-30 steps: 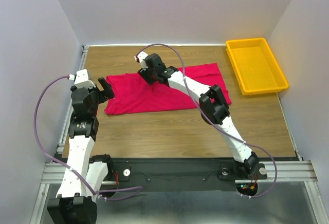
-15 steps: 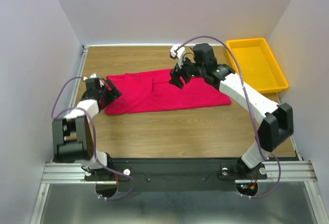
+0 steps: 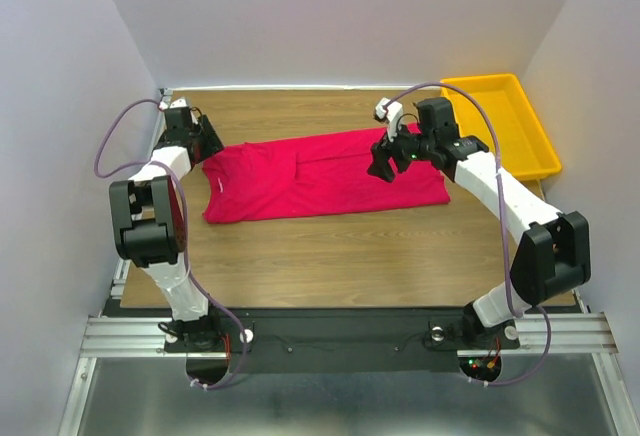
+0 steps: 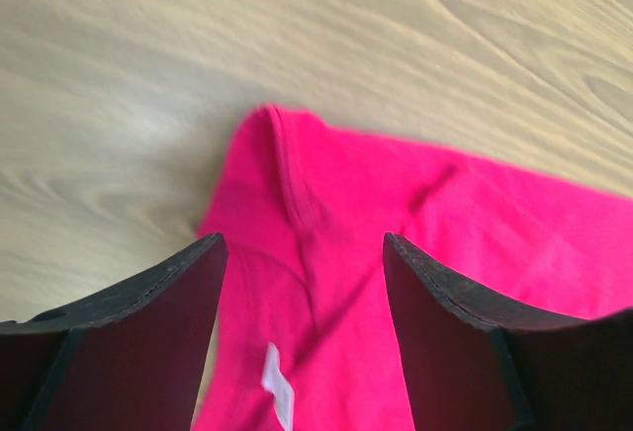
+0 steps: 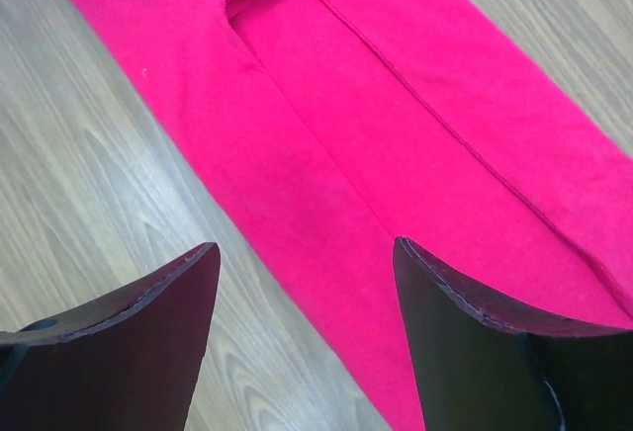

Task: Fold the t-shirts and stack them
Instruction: Fold the tshirt

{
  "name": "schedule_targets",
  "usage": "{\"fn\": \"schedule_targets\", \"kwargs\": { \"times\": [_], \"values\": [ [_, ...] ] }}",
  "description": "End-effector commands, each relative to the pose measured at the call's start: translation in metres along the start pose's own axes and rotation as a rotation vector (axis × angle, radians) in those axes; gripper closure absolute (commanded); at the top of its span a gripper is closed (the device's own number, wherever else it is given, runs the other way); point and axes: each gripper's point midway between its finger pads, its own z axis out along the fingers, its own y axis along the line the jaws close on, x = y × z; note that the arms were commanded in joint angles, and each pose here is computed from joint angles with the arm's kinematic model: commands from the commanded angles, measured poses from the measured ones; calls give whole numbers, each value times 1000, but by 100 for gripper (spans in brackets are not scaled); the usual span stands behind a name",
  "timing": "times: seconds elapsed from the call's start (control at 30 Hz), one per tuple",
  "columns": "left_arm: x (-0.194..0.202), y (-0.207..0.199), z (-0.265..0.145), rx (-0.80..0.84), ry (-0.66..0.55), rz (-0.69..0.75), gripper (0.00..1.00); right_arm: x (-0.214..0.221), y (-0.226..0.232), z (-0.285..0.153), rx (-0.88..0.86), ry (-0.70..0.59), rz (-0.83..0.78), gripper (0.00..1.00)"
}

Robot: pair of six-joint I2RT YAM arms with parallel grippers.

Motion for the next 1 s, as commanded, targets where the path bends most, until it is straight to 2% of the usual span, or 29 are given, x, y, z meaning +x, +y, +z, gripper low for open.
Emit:
{"fn": "schedule_targets", "kwargs": {
  "times": [0.0,0.17,0.33,0.47,0.6,0.63,0.7,0.87,0.97],
  "values": [
    [-8,18,15,-91,35,108,31,-24,8,-16,-30,-86,-38,23],
    [-13,19,31,-103,79,162,41,-19,2,-18,-26,-84,-24,23],
    [-5,23,45,-117,133,182,46,-20,-3,-22,-16,-92,-14,23],
    [-1,18,53,-86,162,191,56,-20,-6,-23,-11,-95,-6,23],
    [-5,9,63,-67,170,220,76,-22,-10,-26,-4,-101,-2,23],
    [3,11,70,-69,195,223,91,-22,-11,-26,-1,-102,0,23],
    [1,10,79,-71,199,223,97,-23,-12,-28,3,-105,0,23],
    [-16,11,91,-117,171,219,100,-24,-17,-31,19,-107,-2,23],
    [-55,4,98,-144,87,219,100,-22,-22,-31,35,-100,-6,23]
  ]
}}
